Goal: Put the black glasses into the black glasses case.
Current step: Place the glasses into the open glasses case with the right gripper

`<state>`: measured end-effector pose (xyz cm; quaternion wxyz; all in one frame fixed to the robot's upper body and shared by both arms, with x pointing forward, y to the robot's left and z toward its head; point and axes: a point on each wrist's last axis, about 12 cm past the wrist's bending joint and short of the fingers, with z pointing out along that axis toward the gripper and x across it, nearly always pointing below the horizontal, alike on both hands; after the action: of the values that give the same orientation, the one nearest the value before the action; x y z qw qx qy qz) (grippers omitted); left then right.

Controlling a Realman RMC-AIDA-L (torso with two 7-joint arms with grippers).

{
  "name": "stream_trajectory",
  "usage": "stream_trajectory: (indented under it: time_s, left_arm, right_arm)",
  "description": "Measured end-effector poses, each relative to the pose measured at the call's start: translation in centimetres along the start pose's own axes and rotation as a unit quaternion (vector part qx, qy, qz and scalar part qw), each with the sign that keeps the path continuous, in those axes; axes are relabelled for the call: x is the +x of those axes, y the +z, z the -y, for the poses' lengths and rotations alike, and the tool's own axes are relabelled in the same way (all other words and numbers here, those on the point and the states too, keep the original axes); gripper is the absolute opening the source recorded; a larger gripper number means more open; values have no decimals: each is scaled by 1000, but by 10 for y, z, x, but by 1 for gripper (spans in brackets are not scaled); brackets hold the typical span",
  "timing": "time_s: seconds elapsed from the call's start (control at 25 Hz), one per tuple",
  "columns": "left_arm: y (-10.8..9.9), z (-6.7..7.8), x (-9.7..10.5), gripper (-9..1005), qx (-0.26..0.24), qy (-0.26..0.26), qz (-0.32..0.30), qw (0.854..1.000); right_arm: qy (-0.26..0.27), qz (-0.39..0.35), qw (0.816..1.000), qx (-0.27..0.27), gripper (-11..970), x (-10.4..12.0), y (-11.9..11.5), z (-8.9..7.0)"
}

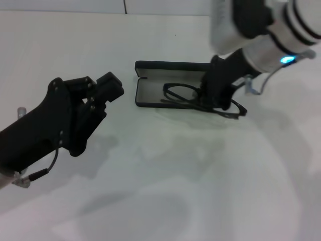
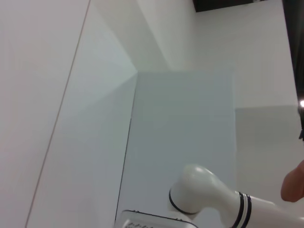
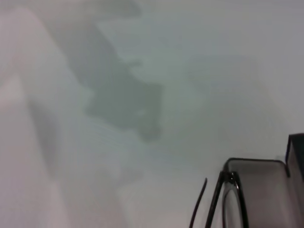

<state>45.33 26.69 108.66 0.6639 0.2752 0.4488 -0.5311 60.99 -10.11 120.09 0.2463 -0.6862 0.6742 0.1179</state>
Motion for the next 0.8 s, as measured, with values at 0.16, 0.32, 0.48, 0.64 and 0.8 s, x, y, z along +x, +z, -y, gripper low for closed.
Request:
stream_trajectory:
  time_s: [0.16, 0.32, 0.48, 0.64, 0.8]
  left_arm:
    - [-3, 2, 1, 71, -5, -3, -2, 1000]
    - [-4, 3, 2, 71, -7, -4, -2, 1000]
    - [-4, 3, 2, 71, -8, -6, -1, 1000]
    - [-4, 3, 1, 71, -7, -9, 1, 1000]
    - [-2, 3, 2, 71, -6, -10, 2, 1000]
  right_arm:
    - [-31, -26, 999, 17, 146, -15, 13, 6]
    - [-63, -50, 996, 43, 147, -22, 28, 8]
    - [-92, -70, 991, 72, 147, -22, 41, 9]
    - [-108, -74, 987, 94, 148, -22, 45, 11]
    - [-113, -75, 985, 105, 148, -20, 49, 12]
